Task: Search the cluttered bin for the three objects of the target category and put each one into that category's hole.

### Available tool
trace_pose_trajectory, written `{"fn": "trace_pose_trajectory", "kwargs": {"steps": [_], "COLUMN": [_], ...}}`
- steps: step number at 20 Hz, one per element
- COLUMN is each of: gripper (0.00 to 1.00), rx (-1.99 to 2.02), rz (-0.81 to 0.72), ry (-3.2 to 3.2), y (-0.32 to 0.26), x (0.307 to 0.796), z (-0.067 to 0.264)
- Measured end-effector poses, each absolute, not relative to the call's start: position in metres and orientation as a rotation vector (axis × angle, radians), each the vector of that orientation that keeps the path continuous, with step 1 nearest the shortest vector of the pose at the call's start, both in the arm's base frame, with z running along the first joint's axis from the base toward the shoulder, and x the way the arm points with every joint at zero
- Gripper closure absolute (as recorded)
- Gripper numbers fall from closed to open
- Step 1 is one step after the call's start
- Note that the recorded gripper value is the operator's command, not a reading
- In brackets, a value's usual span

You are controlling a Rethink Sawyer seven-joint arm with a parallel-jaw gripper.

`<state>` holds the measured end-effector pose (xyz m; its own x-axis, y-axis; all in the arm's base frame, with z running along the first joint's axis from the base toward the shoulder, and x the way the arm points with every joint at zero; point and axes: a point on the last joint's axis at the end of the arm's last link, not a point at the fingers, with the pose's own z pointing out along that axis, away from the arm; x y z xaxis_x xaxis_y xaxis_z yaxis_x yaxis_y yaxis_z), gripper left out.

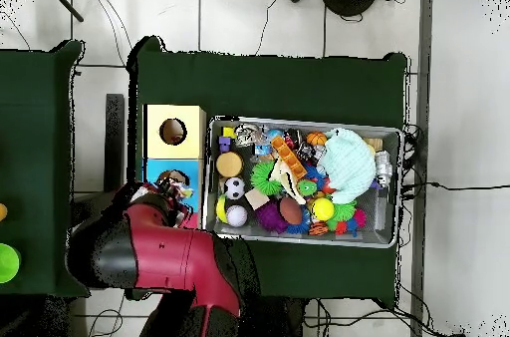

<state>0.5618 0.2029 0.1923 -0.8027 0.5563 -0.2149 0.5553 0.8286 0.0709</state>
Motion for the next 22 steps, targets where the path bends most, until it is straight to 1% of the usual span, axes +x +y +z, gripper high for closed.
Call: {"fn": "trace_pose_trajectory", "kwargs": {"steps": [10,22], "gripper": [1.0,1.0], "rx": [0.844,0.779], "rz": [0.067,0.109], "ry": [2.67,2.578], "y": [0.206,0.22], "x": [0.582,0.606], "z": [0.196,0.213]}}
